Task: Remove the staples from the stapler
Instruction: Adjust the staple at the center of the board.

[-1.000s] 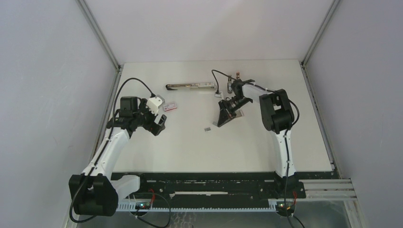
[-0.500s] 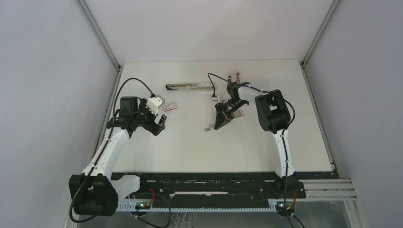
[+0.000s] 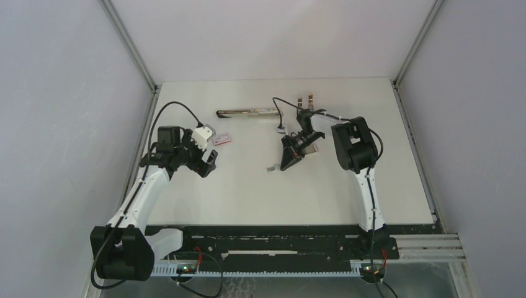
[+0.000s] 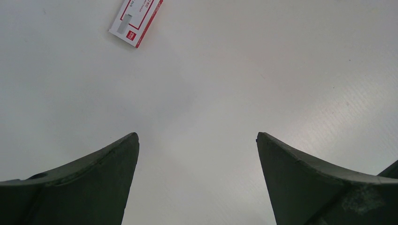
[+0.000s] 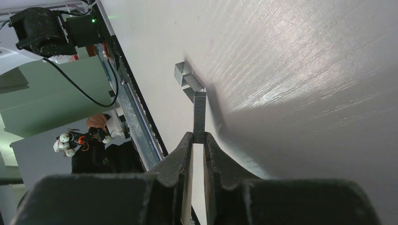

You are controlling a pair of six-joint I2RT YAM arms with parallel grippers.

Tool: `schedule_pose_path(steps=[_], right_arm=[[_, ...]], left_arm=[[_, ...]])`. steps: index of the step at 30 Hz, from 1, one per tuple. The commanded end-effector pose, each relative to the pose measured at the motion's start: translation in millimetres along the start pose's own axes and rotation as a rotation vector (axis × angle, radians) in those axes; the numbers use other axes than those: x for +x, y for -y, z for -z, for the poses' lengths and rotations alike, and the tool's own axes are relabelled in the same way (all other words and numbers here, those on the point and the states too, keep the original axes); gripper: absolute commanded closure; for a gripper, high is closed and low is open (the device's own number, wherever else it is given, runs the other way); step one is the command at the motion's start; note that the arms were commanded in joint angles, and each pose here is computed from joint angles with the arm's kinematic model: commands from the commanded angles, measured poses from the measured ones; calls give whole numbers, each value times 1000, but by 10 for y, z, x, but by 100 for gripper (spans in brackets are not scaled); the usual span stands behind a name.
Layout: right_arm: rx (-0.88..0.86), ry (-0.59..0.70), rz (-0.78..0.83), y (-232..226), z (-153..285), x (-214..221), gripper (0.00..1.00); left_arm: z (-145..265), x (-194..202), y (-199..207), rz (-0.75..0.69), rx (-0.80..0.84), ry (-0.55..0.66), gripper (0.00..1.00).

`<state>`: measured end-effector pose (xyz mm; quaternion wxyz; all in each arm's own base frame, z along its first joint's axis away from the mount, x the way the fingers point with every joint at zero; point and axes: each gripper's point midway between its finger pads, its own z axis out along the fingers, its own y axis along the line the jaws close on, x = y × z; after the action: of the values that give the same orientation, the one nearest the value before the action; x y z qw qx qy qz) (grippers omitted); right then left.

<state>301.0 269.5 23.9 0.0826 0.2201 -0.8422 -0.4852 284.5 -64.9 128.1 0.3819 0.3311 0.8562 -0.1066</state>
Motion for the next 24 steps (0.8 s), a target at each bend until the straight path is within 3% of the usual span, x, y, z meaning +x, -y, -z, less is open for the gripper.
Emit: schedule_pose_path(steps=[1,24], right_arm=[[7,28,3,0,45,-99,90],[95,46,-8,67,142,-108,84]], left_arm=[[5,-10,2,-6,8,12,0],[3,-16,2,-5,9,13,0]])
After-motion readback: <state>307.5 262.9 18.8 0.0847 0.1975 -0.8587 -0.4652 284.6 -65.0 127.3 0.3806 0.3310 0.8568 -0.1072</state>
